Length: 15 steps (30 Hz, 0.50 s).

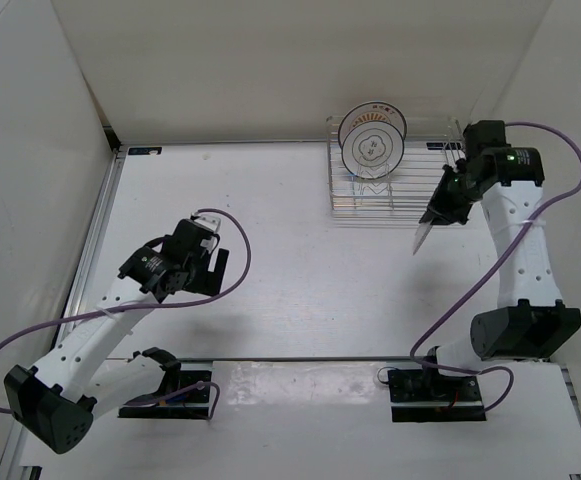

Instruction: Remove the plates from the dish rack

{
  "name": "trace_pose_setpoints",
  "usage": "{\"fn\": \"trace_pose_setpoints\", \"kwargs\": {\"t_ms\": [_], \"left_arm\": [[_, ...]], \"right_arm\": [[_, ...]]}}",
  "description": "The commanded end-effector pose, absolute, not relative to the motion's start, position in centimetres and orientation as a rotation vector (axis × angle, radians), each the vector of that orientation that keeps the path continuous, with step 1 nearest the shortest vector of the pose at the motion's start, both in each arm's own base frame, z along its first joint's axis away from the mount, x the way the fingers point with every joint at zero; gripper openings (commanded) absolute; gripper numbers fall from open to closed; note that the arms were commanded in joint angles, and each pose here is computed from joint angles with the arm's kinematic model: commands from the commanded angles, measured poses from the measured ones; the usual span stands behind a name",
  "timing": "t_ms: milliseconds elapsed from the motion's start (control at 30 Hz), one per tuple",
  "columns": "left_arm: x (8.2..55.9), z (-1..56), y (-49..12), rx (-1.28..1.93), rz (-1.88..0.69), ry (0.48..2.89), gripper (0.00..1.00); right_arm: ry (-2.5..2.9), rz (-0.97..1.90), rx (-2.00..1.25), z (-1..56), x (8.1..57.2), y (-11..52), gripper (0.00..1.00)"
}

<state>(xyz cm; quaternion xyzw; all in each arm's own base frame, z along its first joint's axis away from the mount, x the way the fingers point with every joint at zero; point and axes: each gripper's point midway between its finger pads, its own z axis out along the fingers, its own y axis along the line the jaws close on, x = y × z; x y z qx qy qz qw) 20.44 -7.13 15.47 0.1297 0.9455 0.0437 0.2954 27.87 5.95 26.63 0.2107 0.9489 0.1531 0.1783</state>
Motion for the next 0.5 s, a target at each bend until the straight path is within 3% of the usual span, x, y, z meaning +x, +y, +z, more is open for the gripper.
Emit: {"fn": "trace_pose_setpoints", "kwargs": {"t_ms": [0, 267, 467], "left_arm": [[20.8, 16.0, -6.9, 0.341, 0.137, 2.483, 1.00], [19.9, 15.1, -6.5, 0.348, 0.151, 2.507, 1.00], [19.6, 14.7, -6.1, 0.349, 0.173, 2.512, 1.00]], "right_arm": [[3.026, 0.035, 0.511, 23.8, 20.2, 3.1, 0.00], [3.149, -0.454, 0.271, 19.9, 19.4, 0.9, 0.00], [3.178, -0.573, 0.062, 17.9, 20.5, 2.6, 0.00]]}}
